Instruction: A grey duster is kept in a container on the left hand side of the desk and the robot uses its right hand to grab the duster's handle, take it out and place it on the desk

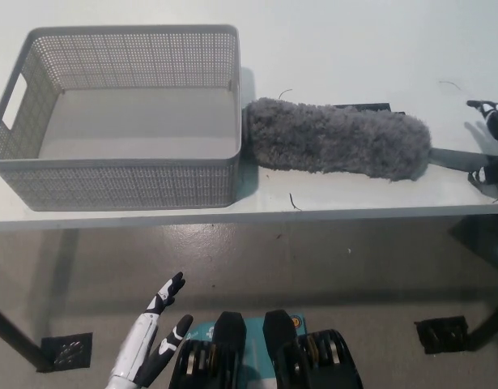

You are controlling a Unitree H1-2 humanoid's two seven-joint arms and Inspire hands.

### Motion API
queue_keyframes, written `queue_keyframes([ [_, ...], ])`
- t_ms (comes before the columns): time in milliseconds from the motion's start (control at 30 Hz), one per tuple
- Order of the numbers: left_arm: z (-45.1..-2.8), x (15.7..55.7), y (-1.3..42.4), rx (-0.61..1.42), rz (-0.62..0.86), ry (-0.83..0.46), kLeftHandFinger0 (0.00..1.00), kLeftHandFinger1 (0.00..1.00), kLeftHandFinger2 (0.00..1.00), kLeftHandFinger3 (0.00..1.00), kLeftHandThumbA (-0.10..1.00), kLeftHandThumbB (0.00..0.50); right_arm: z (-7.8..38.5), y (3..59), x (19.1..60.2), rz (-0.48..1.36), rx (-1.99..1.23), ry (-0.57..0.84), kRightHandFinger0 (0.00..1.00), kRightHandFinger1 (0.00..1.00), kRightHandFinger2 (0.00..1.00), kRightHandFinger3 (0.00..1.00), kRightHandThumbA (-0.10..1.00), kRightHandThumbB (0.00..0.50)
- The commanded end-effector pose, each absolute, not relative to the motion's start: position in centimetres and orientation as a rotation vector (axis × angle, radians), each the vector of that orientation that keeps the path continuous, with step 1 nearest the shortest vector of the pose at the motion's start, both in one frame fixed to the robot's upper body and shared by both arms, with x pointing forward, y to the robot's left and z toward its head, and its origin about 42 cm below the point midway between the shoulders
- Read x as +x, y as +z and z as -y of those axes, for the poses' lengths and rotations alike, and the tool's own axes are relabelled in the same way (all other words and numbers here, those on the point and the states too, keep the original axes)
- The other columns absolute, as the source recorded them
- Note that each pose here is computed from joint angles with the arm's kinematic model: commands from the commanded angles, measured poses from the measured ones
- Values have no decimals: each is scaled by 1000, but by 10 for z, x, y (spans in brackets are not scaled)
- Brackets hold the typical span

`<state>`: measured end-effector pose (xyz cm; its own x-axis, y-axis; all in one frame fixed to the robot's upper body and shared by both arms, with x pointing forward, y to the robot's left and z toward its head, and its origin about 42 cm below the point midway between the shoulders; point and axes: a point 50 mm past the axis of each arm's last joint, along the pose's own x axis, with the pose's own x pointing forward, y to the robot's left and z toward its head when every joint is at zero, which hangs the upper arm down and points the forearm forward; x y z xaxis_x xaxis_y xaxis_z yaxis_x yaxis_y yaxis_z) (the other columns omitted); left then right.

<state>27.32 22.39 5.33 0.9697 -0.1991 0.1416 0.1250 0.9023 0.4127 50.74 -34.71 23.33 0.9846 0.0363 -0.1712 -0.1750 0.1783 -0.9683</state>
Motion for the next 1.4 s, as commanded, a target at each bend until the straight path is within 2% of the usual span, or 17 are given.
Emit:
queue_keyframes([
  [0, -226, 281, 74, 412, 292, -156, 1000, 1000, 1000, 1000, 961, 98, 381, 399, 491, -40, -289, 574, 1000, 1000, 1000, 1000, 929, 500],
  [133, -228, 282, 74, 420, 291, -152, 1000, 1000, 1000, 1000, 961, 97, 390, 420, 483, 71, -123, 702, 1000, 1000, 1000, 1000, 1000, 500],
  [167, -228, 282, 74, 419, 289, -151, 1000, 1000, 1000, 1000, 960, 96, 393, 430, 478, 146, -31, 755, 1000, 1000, 1000, 1000, 1000, 500],
  [233, -228, 282, 74, 416, 290, -152, 1000, 1000, 1000, 1000, 958, 100, 398, 442, 473, 230, 58, 772, 1000, 1000, 1000, 1000, 1000, 500],
  [300, -227, 282, 73, 419, 292, -151, 1000, 1000, 1000, 1000, 956, 97, 404, 467, 461, 393, 240, 791, 1000, 1000, 1000, 1000, 1000, 500],
  [400, -226, 282, 72, 412, 286, -155, 1000, 1000, 1000, 1000, 961, 103, 402, 502, 436, 575, 330, 773, 1000, 1000, 1000, 1000, 1000, 500],
  [533, -226, 281, 73, 410, 284, -159, 1000, 1000, 1000, 1000, 942, 91, 415, 527, 413, 693, 357, 719, 1000, 1000, 1000, 1000, 1000, 500],
  [600, -227, 282, 73, 410, 286, -160, 1000, 1000, 1000, 1000, 938, 91, 424, 552, 382, 865, 371, 720, 1000, 1000, 1000, 1000, 1000, 489],
  [667, -227, 283, 74, 416, 291, -160, 1000, 1000, 1000, 1000, 932, 83, 428, 566, 362, 982, 445, 764, 1000, 1000, 1000, 1000, 1000, 500],
  [800, -227, 283, 73, 412, 285, -157, 1000, 1000, 1000, 1000, 925, 98, 431, 581, 310, 1169, 484, 742, 1000, 1000, 1000, 1000, 1000, 500],
  [867, -228, 283, 72, 416, 280, -155, 1000, 1000, 1000, 1000, 925, 98, 427, 583, 289, 1216, 492, 782, 1000, 1000, 1000, 1000, 1000, 500],
  [933, -229, 282, 71, 412, 274, -153, 1000, 1000, 1000, 1000, 918, 96, 420, 582, 263, 1309, 449, 762, 1000, 1000, 1000, 1000, 1000, 500],
  [1033, -228, 280, 69, 404, 272, -154, 1000, 1000, 1000, 1000, 909, 99, 394, 565, 209, 1424, 347, 771, 1000, 1000, 1000, 1000, 1000, 500],
  [1067, -228, 280, 68, 406, 271, -156, 1000, 1000, 1000, 1000, 911, 97, 384, 557, 198, 1439, 315, 772, 1000, 1000, 1000, 1000, 1000, 468],
  [1133, -228, 279, 67, 412, 269, -156, 1000, 1000, 1000, 1000, 911, 89, 361, 536, 177, 1470, 219, 768, 1000, 1000, 1000, 1000, 1000, 497],
  [1300, -229, 276, 65, 408, 258, -156, 1000, 1000, 1000, 1000, 903, 82, 328, 481, 165, 1433, 122, 699, 1000, 1000, 1000, 1000, 1000, 500],
  [1367, -229, 274, 64, 406, 252, -162, 1000, 1000, 1000, 1000, 903, 85, 311, 449, 168, 1461, 11, 553, 1000, 1000, 1000, 1000, 1000, 495],
])
